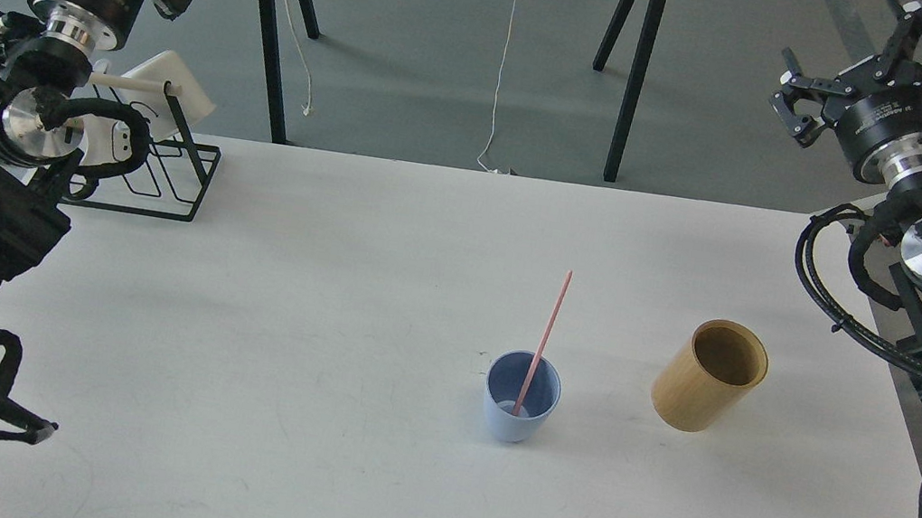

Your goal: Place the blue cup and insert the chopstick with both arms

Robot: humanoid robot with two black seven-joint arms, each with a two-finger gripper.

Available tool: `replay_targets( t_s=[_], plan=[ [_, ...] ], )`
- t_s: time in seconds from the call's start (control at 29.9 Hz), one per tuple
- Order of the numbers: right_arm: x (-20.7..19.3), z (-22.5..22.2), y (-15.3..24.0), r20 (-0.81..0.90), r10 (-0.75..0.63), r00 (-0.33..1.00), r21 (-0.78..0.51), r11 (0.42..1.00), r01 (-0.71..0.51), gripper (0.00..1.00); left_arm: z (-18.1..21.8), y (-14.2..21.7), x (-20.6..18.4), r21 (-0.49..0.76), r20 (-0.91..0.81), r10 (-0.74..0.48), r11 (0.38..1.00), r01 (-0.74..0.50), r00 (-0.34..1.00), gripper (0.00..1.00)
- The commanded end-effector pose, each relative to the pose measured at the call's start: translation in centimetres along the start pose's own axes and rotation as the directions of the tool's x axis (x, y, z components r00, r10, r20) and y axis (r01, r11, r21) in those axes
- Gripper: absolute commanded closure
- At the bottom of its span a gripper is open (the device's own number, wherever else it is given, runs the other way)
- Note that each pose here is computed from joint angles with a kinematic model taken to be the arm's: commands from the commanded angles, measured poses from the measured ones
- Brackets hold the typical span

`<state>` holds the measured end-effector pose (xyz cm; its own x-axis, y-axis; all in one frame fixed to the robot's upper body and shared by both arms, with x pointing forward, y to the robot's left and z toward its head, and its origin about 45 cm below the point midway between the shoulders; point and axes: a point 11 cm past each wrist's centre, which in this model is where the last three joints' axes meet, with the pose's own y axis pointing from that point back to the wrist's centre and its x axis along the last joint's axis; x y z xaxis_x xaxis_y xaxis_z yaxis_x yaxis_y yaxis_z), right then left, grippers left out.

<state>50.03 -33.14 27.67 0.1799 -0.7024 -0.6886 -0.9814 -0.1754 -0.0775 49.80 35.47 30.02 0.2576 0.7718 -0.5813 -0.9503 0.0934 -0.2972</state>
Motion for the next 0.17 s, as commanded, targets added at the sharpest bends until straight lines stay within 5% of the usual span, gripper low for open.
replay_targets(
  t_s=[0.0, 0.13],
  plan=[
    [0.44, 0.42, -0.29, 0.033, -0.011, 0.999, 0.01, 1.0, 0.011, 0.0, -0.04, -0.05, -0.1, -0.001, -0.001, -0.002, 1.0, 0.002, 1.0, 0.0],
    [-0.06, 0.32, -0.5, 0.022, -0.036, 0.999, 0.01, 0.999, 0.036, 0.0, -0.25, 0.0, -0.15, 0.002, -0.006, -0.003, 1.0, 0.003, 1.0, 0.0]
  ],
)
